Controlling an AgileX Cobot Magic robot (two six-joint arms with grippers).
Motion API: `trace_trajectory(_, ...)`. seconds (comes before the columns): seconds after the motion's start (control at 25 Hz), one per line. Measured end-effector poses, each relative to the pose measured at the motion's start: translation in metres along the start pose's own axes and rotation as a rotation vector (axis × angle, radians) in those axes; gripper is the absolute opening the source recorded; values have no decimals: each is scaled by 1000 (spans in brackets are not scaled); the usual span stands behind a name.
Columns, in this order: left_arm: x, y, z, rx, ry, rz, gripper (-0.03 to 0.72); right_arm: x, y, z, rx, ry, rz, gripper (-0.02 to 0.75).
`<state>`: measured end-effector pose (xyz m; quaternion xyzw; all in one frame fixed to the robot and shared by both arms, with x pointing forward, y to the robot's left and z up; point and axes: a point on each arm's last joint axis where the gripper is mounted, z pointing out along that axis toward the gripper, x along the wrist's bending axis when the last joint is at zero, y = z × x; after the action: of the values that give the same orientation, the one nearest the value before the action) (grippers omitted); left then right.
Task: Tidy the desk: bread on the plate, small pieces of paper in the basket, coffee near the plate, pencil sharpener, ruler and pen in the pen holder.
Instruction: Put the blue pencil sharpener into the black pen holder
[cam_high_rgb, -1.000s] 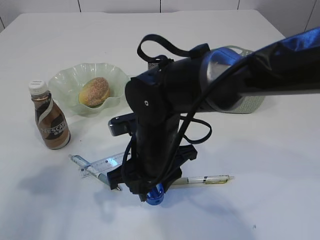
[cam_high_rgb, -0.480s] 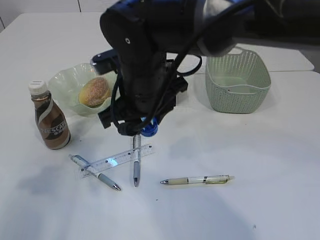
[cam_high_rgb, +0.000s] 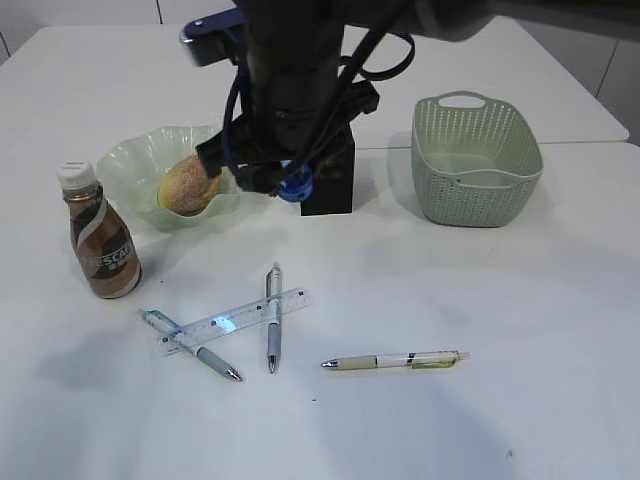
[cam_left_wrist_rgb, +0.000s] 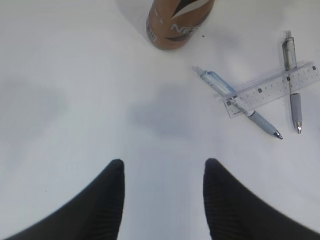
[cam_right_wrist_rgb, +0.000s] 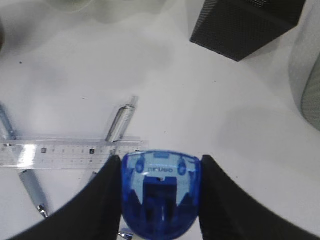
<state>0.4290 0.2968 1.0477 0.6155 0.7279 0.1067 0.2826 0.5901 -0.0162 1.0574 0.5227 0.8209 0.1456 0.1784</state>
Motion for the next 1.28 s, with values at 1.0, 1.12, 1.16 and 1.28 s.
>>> trace_trajectory(1.0,0,0,0,-2,4,6,358,-117,20,1,-108,-89,140,335)
trace_trajectory(1.12,1,1,0,-5,6,7,358,-116,28,0,-190,-75,125,335)
trace_trajectory(1.16,1,1,0,-9,8,8,358,-115,30,0,-215,-70,124,335)
trace_trajectory(1.28,1,1,0,-15,12,13,358,-114,39,-2,-311,-54,114,335)
